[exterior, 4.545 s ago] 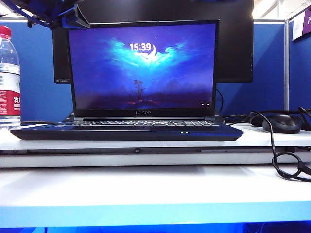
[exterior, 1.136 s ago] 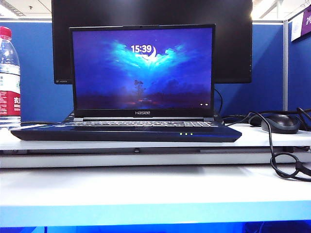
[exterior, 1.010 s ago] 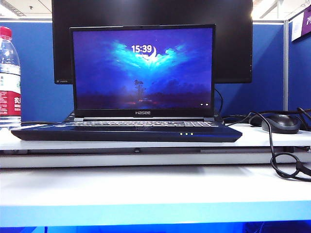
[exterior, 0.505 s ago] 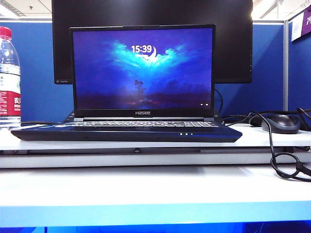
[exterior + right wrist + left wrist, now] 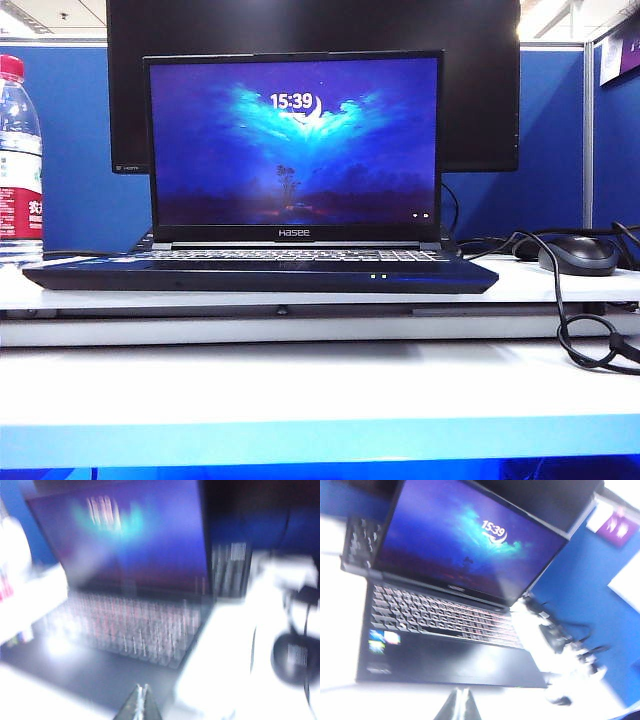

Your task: Open the lid of the black laptop.

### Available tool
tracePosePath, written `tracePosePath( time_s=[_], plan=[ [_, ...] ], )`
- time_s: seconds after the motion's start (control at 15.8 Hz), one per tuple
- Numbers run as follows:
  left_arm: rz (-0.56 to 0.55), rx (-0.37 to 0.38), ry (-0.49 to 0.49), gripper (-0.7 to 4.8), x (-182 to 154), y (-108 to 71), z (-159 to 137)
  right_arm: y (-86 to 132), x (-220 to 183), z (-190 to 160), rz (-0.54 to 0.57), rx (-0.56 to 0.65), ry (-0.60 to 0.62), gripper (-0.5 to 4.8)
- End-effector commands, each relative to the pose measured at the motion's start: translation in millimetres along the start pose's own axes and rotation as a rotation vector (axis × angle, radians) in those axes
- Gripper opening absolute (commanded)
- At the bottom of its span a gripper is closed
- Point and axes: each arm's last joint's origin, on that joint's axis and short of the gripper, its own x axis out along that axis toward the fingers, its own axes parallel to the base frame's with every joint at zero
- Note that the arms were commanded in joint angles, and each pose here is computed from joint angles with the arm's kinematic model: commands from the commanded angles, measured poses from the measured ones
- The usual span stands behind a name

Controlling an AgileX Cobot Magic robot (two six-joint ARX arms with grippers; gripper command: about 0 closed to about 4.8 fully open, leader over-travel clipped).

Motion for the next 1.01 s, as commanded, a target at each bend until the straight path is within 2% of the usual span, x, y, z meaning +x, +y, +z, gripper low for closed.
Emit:
tracePosePath(
  time_s=[0.06,0.57,0.63,0.69,0.82,0.88,0.95,1.01],
  plan=[
    [-0.011,-0.023,-0.014,0.22,-1.3,-1.5,1.8,-1.3,-0.7,-8.0,-0.012,0.003,0.090,-0.01],
    [-0.012,-0.023,-0.013,0.22,-1.3,-1.5,1.7,-0.9,-0.5,-7.1,-0.008,0.002,0.076,-0.01],
    [0.000,0.069,-0.017,0.22,-1.3,-1.1,1.7,-0.9,-0.5,-7.1,-0.008,0.002,0.076,-0.01],
    [0.013,0.106,-0.027,0.22,-1.4,-0.8,2.2,-0.9,-0.5,-7.1,-0.008,0.002,0.076,-0.01],
    [0.066,0.114,-0.074,0.22,8.6,8.6,-2.5,-1.0,-0.4,-7.3,-0.009,0.002,0.077,-0.01],
    [0.075,0.148,-0.101,0.22,17.2,16.3,-7.7,-1.0,-0.3,-7.7,-0.008,0.001,0.078,-0.01],
    [0.104,0.185,-0.147,0.22,30.3,31.5,-18.2,-1.0,-0.3,-7.9,-0.009,0.001,0.079,-0.01],
    [0.140,0.189,-0.179,0.22,34.9,39.4,-22.6,-1.0,-0.3,-7.9,-0.009,0.001,0.079,-0.01]
  ],
)
